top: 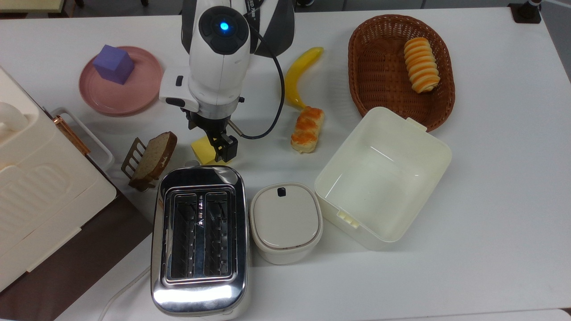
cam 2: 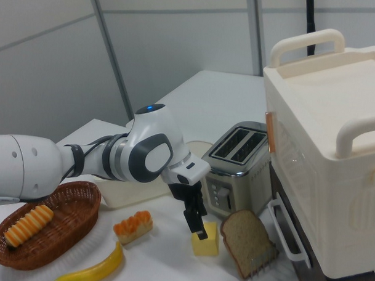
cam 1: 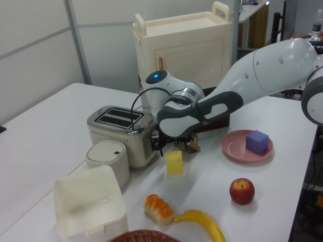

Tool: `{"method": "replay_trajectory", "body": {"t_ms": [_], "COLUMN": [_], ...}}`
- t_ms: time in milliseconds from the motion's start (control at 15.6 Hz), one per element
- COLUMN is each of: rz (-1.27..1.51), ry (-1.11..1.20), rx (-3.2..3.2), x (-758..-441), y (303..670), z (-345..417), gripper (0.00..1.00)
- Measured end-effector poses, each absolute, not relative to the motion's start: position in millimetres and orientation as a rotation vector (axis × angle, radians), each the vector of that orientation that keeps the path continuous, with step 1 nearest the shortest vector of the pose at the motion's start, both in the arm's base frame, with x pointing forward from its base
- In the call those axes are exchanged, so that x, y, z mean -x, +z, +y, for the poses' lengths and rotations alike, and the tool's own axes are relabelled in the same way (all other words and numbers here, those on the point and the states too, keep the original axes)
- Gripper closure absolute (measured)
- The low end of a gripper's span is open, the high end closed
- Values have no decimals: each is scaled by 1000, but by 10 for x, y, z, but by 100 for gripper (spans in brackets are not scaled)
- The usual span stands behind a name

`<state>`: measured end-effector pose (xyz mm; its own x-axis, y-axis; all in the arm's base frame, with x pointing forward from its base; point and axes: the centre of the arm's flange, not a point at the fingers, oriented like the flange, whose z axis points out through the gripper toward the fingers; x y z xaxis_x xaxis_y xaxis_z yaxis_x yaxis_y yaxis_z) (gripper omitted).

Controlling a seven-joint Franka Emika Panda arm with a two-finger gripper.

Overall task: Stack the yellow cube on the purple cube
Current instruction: 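Close the gripper on the yellow cube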

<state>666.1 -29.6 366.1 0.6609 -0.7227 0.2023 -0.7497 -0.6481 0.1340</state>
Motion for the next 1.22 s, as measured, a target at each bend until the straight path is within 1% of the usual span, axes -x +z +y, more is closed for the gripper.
{"method": "replay_trajectory", "body": {"t_ms": [961, 1025, 1089, 1217], "rz": [-1186, -1184, -1172, -1132], "ry": [144, 142, 145, 156], "rx": [-2663, -2662, -2658, -2646], "x": [-6675, -6673, -6672, -6665], "y": [3378, 3367, 3360, 3340], "z": [-293, -293, -295, -291], "gripper": [0, 1, 8, 32]}}
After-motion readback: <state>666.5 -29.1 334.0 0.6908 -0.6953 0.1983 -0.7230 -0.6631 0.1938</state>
